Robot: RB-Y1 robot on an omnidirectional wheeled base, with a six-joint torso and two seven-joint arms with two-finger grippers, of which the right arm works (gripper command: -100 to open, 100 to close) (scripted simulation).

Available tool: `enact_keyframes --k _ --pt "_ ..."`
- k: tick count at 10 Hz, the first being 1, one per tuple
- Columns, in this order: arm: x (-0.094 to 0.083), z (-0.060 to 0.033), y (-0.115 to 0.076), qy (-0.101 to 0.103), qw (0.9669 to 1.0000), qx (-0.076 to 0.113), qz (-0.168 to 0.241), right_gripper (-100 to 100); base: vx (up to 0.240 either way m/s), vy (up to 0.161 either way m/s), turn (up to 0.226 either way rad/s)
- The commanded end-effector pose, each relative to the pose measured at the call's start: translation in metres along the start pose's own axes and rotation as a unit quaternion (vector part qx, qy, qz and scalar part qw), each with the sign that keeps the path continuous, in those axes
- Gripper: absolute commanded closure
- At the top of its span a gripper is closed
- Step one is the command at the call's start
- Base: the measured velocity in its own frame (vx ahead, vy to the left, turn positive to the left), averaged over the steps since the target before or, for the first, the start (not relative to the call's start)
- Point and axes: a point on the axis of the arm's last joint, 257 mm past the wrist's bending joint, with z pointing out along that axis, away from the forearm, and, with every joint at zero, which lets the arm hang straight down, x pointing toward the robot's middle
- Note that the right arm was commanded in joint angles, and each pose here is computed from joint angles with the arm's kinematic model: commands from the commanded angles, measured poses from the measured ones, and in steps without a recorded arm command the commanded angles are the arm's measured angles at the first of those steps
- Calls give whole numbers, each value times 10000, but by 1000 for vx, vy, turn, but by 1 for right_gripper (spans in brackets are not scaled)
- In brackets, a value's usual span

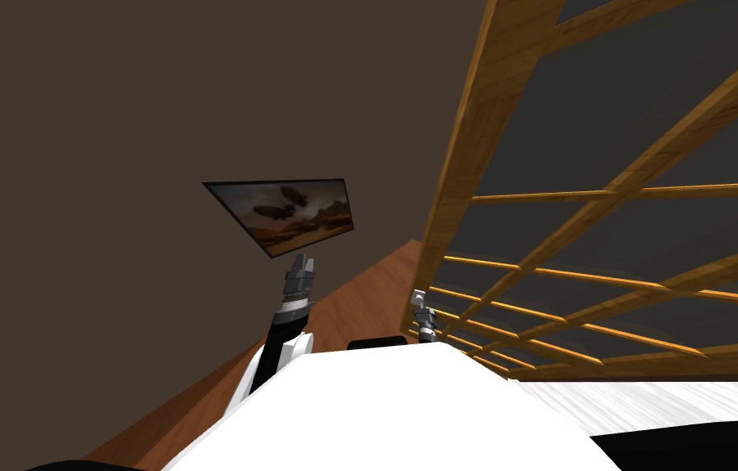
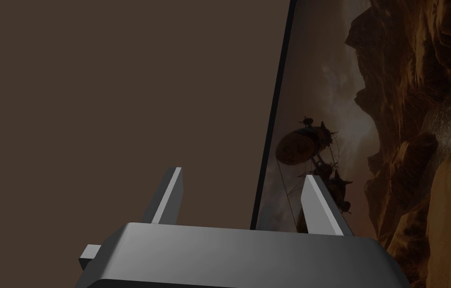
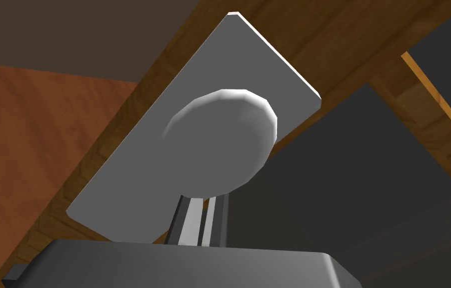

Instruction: Push the door open

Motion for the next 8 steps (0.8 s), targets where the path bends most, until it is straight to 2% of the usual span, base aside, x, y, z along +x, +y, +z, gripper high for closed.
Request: enact_keyframes --k 1,2,3,4,6,8 --pt "180 96 43 184 9993 -135 309 100 6 -13 -22" --pt "180 96 43 184 9993 -135 309 100 6 -10 5" --pt "200 112 22 179 9982 -128 556 100 7 -7 -12" --pt "46 -40 -51 -5 9984 -15 567 -100 -24 -18 20" --pt "103 -105 -60 6 9943 -82 1066 -100 -108 -5 97" --pt "150 -165 -71 9 9887 -140 1490 -100 -99 13 59"
